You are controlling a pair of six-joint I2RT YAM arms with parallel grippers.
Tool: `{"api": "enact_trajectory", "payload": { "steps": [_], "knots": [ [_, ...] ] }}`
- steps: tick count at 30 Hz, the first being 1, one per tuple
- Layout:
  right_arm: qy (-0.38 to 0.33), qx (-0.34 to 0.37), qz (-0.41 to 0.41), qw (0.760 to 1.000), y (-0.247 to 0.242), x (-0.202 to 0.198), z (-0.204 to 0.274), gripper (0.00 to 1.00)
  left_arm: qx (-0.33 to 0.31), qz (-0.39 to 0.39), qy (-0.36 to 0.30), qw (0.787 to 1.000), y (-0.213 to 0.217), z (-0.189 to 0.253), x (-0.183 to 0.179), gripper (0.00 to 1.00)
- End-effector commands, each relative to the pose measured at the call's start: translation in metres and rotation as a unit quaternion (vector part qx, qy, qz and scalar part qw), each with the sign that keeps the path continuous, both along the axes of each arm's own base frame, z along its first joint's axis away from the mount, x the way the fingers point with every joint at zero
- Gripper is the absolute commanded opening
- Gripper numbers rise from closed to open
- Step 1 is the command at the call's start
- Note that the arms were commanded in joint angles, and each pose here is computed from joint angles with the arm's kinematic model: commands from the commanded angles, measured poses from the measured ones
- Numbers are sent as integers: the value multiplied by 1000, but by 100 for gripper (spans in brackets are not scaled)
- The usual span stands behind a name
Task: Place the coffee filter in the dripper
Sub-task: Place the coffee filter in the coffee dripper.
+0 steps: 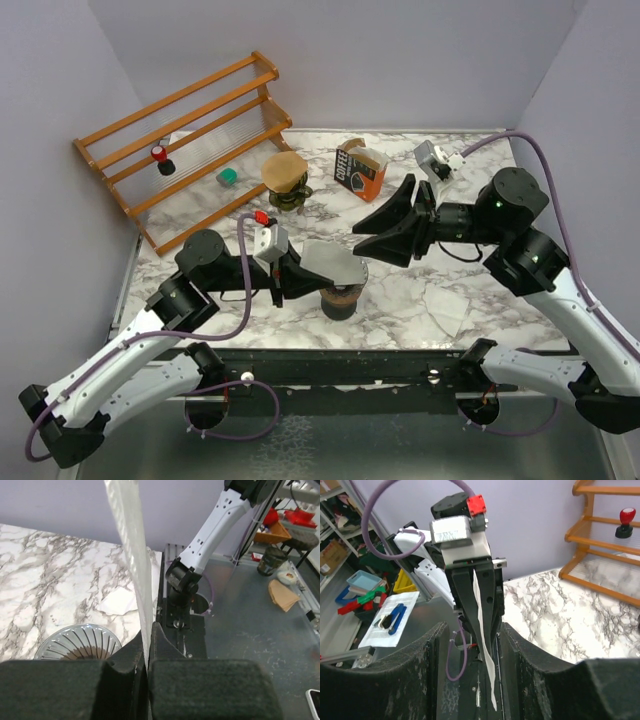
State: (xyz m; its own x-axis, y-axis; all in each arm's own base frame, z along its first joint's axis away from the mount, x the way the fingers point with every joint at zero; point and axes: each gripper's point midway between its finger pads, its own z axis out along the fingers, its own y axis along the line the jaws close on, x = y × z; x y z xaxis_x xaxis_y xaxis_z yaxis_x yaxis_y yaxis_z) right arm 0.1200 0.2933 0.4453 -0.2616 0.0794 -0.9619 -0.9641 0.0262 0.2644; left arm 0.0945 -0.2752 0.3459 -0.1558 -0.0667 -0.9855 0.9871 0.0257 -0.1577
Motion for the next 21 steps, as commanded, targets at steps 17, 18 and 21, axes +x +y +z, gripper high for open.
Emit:
{"api": "enact_trajectory", "payload": {
  "steps": [17,18,21],
  "knots": [
    [-11,-35,-5,999,9,13,-2,49,41,64,-168,983,12,-13,29,0],
    [-11,-39,3,999,11,13,-4,49,44,62,-164,984,11,-15,29,0],
    [-15,-45,10,999,15,15,-7,48,51,56,-159,984,9,-18,29,0]
  ]
}}
